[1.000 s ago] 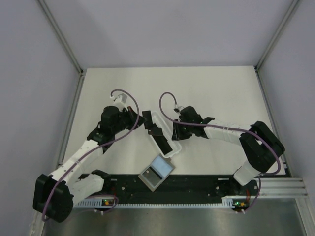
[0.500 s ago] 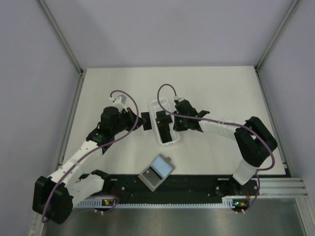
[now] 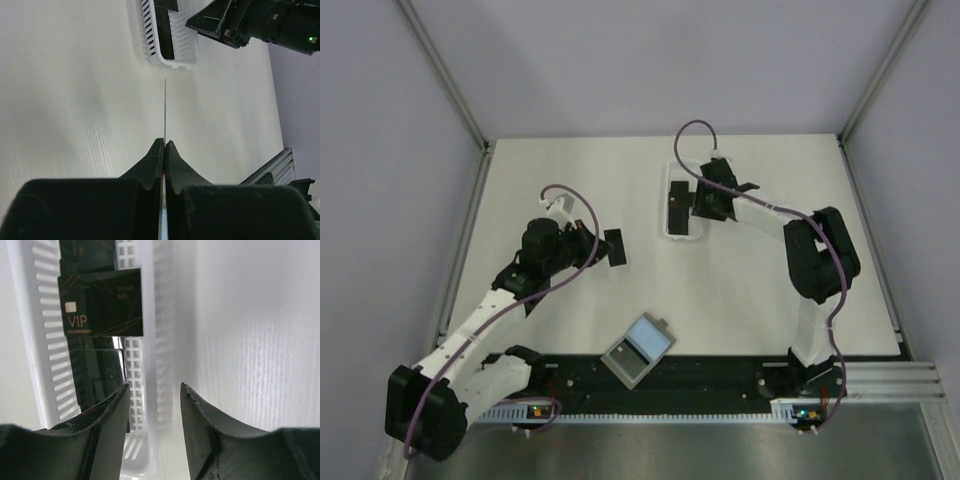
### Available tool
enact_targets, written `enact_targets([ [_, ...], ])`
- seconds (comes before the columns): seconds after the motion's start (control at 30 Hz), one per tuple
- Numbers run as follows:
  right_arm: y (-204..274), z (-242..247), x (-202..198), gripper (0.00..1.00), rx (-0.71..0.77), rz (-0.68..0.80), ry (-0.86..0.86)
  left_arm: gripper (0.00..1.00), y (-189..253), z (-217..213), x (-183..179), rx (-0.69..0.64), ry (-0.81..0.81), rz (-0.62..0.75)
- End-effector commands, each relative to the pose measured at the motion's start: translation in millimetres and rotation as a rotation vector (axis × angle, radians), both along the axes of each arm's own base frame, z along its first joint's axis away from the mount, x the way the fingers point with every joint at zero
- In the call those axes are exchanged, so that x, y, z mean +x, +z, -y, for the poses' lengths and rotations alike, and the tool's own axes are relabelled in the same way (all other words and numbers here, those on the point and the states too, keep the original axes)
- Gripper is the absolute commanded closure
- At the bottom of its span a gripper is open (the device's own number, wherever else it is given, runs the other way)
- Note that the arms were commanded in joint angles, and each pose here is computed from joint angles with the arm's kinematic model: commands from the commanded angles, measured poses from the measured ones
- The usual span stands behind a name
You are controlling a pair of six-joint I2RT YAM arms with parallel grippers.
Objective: Put the credit cards into the card holder
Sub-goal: Move the storage box to the center of the board.
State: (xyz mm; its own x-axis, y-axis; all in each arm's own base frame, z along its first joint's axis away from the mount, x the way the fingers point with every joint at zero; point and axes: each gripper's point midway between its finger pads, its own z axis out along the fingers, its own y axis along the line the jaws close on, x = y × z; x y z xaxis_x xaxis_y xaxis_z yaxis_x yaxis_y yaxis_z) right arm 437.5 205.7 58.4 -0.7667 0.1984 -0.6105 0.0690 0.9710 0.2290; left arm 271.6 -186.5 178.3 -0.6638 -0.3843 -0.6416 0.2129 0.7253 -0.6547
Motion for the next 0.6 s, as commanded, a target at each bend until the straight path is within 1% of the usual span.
enact_targets([
  [0.0,23,10,2,0.51,0.006,0.036,0.004,1.0,17,-1,0,-0.025,0.005,0.052],
  [0.07,38,4,-15,0.46,0.054,0.062,0.054,1.0,15,-1,-2,-0.028,-0.001,0.047],
  [0.13,44,-9,-43,0.45,0.087,0.063,0.136,1.0,13,0,-4,-0.029,-0.01,0.04],
  [0.3,59,-59,-131,0.44,0.129,0.087,0.409,1.0,8,2,-10,-0.032,-0.032,0.019],
  [0.43,48,-86,-193,0.44,0.139,0.063,0.571,1.0,6,-1,-14,-0.032,-0.021,0.015],
  [0.57,32,-99,-231,0.43,0.111,0.049,0.685,1.0,4,-4,-17,-0.032,-0.012,0.01],
])
